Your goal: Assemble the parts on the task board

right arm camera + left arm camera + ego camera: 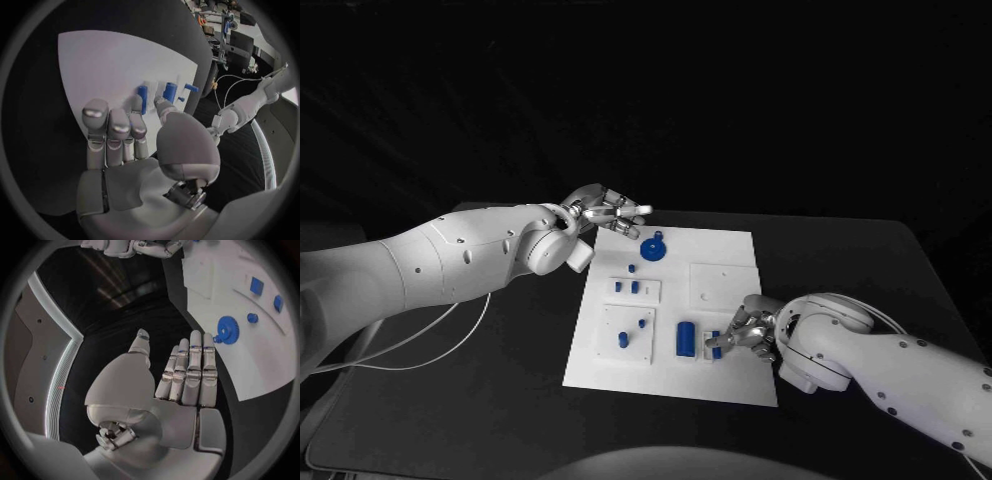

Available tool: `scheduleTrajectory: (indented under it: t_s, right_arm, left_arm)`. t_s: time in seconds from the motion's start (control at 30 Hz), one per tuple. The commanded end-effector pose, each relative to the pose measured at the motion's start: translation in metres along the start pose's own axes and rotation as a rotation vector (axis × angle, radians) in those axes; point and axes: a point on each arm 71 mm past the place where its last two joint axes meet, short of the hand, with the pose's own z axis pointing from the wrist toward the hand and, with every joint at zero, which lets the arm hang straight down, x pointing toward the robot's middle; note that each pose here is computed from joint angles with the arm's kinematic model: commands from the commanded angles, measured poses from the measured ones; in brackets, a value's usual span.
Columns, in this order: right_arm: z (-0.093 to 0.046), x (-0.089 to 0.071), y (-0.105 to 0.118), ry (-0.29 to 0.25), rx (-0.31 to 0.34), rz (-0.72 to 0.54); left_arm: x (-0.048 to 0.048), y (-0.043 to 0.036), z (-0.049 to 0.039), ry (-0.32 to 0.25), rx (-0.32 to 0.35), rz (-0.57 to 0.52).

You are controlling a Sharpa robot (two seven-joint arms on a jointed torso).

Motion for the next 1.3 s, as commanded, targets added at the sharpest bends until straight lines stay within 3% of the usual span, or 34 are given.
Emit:
scheduleTrajectory:
  t_s: [0.03, 0.3, 0.83, 1.3]
  right_arm:
    - [0.003, 0.003, 0.0, 0.01, 0.005, -0.031]
    - [0.008, 0.003, -0.003, -0.021, 0.022, -0.062]
    - [0.01, 0.003, -0.013, -0.023, 0.054, -0.098]
    - [0.009, 0.004, -0.025, 0.028, 0.061, -0.089]
  left_arm:
    - [0.0027, -0.0017, 0.0007, 0.011, 0.013, -0.002]
    - [0.002, -0.0015, 0.0002, 0.01, 0.012, -0.002]
    - [0.0005, -0.001, -0.0005, 0.007, 0.011, -0.002]
    - [-0.0016, 0.0001, -0.0011, 0.004, 0.005, -0.001]
